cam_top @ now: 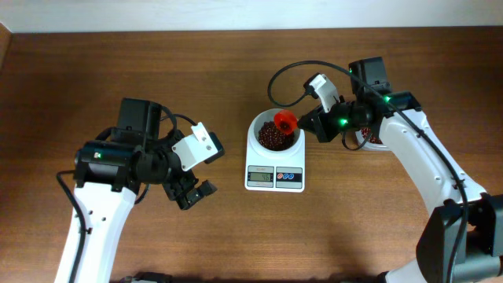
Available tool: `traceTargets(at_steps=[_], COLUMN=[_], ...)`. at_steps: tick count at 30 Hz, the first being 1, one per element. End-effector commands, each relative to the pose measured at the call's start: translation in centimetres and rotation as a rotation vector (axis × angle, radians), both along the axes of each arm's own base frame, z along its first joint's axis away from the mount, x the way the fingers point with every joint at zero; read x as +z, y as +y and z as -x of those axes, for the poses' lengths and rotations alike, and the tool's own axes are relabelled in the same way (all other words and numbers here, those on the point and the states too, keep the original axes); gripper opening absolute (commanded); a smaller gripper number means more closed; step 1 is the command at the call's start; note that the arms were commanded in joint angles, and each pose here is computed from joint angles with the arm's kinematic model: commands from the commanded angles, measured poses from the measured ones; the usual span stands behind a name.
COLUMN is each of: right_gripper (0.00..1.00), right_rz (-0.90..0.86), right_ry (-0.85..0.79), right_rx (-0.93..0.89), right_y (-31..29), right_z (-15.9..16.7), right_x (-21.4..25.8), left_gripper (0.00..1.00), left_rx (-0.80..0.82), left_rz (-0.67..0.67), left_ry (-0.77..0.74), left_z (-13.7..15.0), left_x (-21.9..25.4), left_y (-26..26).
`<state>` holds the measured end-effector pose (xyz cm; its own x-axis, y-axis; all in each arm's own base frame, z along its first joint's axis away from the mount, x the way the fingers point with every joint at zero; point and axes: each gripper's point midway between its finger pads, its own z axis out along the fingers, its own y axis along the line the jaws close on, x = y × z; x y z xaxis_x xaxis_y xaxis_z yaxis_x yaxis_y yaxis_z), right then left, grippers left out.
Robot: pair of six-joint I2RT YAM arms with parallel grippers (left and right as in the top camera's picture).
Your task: Scoop and weigh 50g on scale
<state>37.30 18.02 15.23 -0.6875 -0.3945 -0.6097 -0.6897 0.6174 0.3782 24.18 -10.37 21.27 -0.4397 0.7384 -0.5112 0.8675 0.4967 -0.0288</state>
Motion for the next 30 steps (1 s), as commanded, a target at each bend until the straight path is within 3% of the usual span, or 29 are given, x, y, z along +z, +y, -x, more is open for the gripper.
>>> traceTargets(at_steps=[1, 18, 20, 22, 30], right_gripper=[0.04, 0.04, 0.04, 0.04, 0.04], right_rz=[-0.014, -0.014, -0.124, 0.044, 0.037], right_ry=[-0.027, -0.025, -0.02, -0.029, -0.012], right_rx=[0.002, 0.001, 0.073, -0.026, -0.04], right_y=[0.3, 0.2, 1.7, -0.5, -0.1], right_z=[0.0, 0.0, 1.0, -0.3, -0.2], right_x=[1.3, 1.3, 2.7, 0.6, 1.4], left_gripper=[0.99, 0.99, 0.99, 0.99, 0.99], left_rx=[-0.012, -0.012, -0.012, -0.012, -0.012], left_rz=[0.005, 0.005, 0.005, 0.005, 0.005], left_ry=[-0.011, -0.011, -0.011, -0.011, -0.011], left_z=[0.1, 0.1, 0.1, 0.1, 0.1], left_x=[0.2, 0.2, 0.2, 0.2, 0.2], left_y=[-0.1, -0.1, -0.1, -0.1, -0.1])
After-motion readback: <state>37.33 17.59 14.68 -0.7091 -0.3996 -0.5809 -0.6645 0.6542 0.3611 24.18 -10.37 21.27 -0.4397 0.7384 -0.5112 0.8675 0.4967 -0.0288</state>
